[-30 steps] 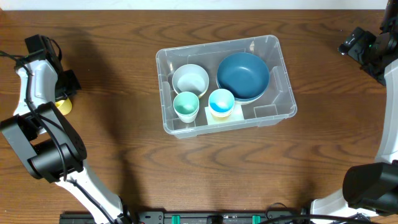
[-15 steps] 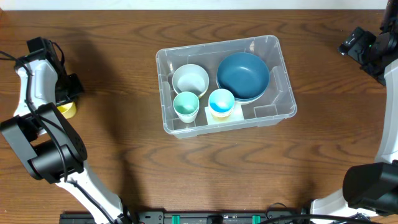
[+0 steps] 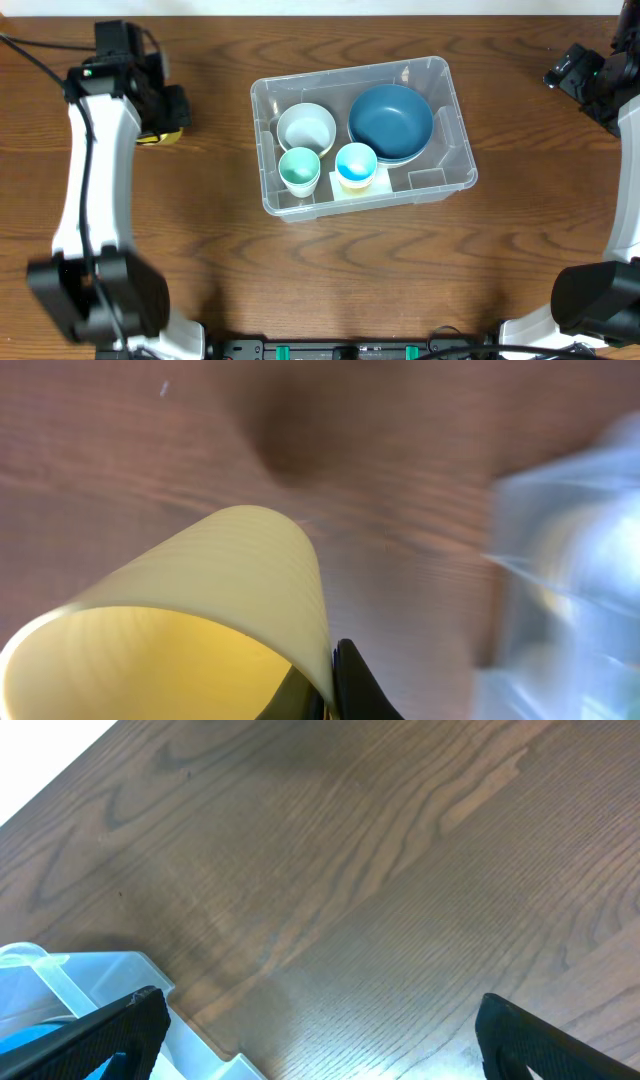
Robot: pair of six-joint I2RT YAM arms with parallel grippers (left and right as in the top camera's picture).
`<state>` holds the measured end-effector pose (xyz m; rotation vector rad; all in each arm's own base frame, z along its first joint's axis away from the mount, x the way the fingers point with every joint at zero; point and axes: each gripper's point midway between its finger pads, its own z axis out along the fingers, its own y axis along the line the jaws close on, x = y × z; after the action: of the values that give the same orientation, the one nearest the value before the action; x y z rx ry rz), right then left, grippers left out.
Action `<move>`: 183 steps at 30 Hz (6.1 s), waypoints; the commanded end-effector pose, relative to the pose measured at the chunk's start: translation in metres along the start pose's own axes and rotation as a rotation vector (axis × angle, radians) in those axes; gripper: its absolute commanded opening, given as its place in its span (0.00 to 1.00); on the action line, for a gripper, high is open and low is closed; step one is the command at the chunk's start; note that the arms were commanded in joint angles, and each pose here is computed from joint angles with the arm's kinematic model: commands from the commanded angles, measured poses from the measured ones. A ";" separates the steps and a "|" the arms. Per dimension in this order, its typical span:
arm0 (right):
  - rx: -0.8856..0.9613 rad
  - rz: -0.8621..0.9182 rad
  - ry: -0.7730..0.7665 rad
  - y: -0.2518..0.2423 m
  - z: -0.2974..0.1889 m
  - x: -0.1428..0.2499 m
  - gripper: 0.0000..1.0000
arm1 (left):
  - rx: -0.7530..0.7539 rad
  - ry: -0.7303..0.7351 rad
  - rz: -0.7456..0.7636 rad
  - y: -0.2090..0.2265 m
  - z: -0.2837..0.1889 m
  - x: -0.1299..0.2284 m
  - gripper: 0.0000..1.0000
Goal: Pack container
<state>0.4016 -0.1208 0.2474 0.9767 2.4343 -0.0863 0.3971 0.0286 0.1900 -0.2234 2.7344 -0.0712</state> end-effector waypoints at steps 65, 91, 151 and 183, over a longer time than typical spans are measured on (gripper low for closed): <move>0.015 0.017 0.001 -0.004 0.003 -0.001 0.99 | 0.280 -0.294 0.509 -0.125 -0.211 0.137 0.98; 0.015 0.017 0.000 -0.004 0.002 -0.001 0.99 | 0.353 -0.710 0.318 -0.013 -0.307 0.246 0.98; 0.015 0.017 0.000 -0.004 0.002 -0.001 0.99 | 0.210 -0.948 0.120 -0.020 -0.011 0.173 0.98; -0.147 -0.078 -0.130 0.040 -0.078 0.015 0.99 | 0.210 -0.948 0.121 -0.020 -0.011 0.173 0.98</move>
<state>0.4013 -0.0826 0.2721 0.8504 2.4152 -0.0389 0.2395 -0.0192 0.1499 -0.0246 1.7316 -0.1707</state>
